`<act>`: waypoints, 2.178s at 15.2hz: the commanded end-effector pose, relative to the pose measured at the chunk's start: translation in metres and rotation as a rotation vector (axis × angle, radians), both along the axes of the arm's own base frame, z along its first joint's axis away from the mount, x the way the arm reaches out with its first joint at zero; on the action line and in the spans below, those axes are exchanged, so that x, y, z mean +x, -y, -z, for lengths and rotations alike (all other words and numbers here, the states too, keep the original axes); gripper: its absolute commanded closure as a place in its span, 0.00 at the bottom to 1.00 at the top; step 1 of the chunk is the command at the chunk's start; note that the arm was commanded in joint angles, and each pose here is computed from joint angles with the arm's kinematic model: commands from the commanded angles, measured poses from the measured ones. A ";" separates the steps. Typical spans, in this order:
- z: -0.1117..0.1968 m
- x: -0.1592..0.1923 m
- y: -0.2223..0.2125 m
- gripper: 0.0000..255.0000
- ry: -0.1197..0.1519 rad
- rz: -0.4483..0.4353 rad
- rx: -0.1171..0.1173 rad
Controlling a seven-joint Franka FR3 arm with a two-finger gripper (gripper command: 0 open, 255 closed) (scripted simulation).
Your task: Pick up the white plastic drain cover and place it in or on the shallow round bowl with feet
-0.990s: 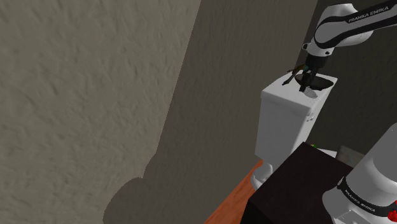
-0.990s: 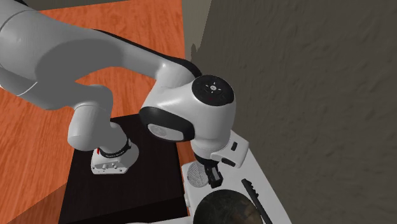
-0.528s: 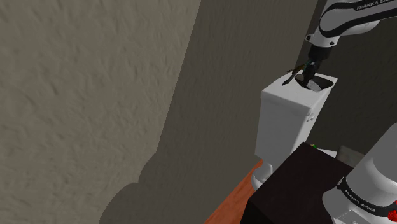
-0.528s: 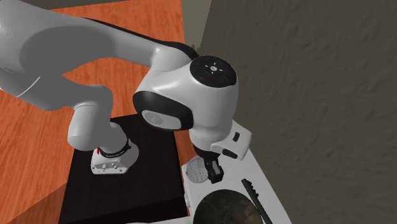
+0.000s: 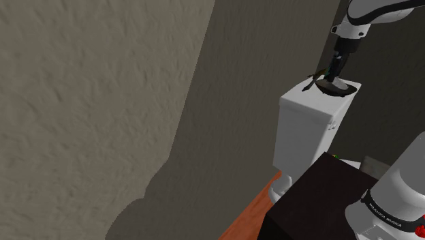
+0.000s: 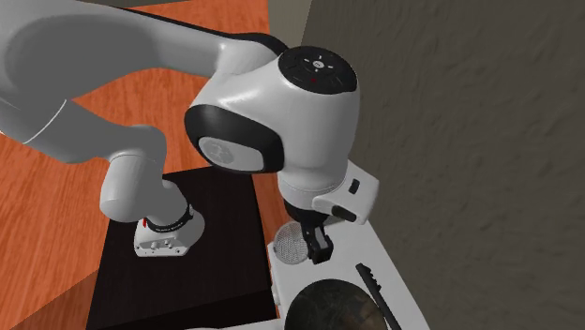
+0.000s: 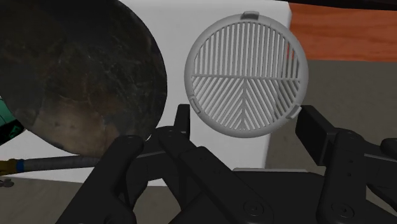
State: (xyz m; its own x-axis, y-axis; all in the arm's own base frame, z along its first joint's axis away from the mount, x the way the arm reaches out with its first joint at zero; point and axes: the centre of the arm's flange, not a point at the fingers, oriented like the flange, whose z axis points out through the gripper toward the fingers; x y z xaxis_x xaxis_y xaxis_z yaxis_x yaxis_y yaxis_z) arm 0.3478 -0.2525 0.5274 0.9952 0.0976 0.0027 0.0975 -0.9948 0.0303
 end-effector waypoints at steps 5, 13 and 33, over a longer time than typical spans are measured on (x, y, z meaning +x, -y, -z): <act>-0.008 0.019 0.062 1.00 0.000 0.000 0.000; -0.009 0.045 0.155 1.00 -0.001 0.000 0.000; 0.067 0.045 0.155 1.00 -0.001 0.000 0.000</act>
State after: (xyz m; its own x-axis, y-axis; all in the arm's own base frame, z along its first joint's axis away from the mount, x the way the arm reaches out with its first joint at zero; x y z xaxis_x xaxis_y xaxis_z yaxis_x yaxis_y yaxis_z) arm 0.3928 -0.4073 0.4606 0.9952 0.0977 0.0021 0.0976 -0.9948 0.0299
